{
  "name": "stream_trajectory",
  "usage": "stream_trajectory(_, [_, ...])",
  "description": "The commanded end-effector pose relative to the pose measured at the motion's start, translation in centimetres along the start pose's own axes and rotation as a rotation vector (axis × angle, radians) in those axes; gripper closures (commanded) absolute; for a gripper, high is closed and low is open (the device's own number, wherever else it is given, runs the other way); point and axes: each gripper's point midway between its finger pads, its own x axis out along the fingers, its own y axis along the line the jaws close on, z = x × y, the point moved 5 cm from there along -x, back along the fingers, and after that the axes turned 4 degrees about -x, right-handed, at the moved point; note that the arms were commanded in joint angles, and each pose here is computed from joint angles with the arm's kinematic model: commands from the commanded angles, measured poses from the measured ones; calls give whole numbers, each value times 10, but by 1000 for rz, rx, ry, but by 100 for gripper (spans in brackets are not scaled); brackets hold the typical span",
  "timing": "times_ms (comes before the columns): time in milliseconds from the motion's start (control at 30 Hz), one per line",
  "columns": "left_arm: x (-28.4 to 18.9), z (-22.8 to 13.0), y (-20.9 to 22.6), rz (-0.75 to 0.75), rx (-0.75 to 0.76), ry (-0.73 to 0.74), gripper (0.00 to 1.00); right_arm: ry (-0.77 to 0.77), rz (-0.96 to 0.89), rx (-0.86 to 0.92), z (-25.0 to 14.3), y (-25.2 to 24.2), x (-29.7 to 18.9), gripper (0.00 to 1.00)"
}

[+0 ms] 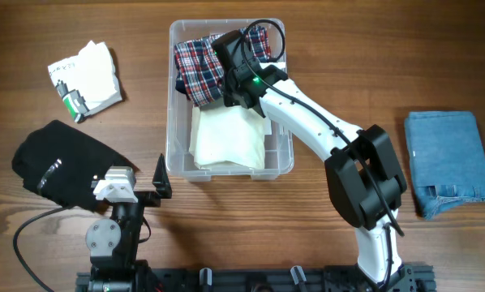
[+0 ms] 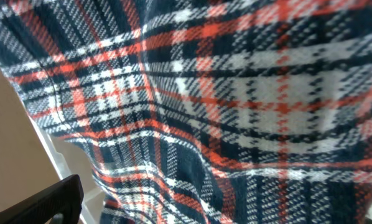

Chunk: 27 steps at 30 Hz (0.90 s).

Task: Pack container
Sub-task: 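Lower the plaid shirt into the container's upper half, then press and adjust the plaid shirt flat with the right gripper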

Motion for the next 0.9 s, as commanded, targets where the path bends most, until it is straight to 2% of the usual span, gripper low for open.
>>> stream_trajectory(0, [1,-4,1,0,14,11,0,58,-44,-44,-2,-6,7,0])
stream_trajectory(267, [1,-4,1,0,14,11,0,168,-152,-33,-3,-20,4,0])
stream_trajectory(433, [1,-4,1,1,14,12,0,169,-123,-104,-2,-11,-10,0])
stream_trajectory(633, [1,-4,1,0,14,11,0,85,-69,-262,12,8,-44,0])
stream_trajectory(833, [1,-4,1,1,14,12,0,48,21,-617,19,31,-79,1])
stream_trajectory(867, [1,-4,1,1,14,12,0,46,40,-686,18,34,-83,4])
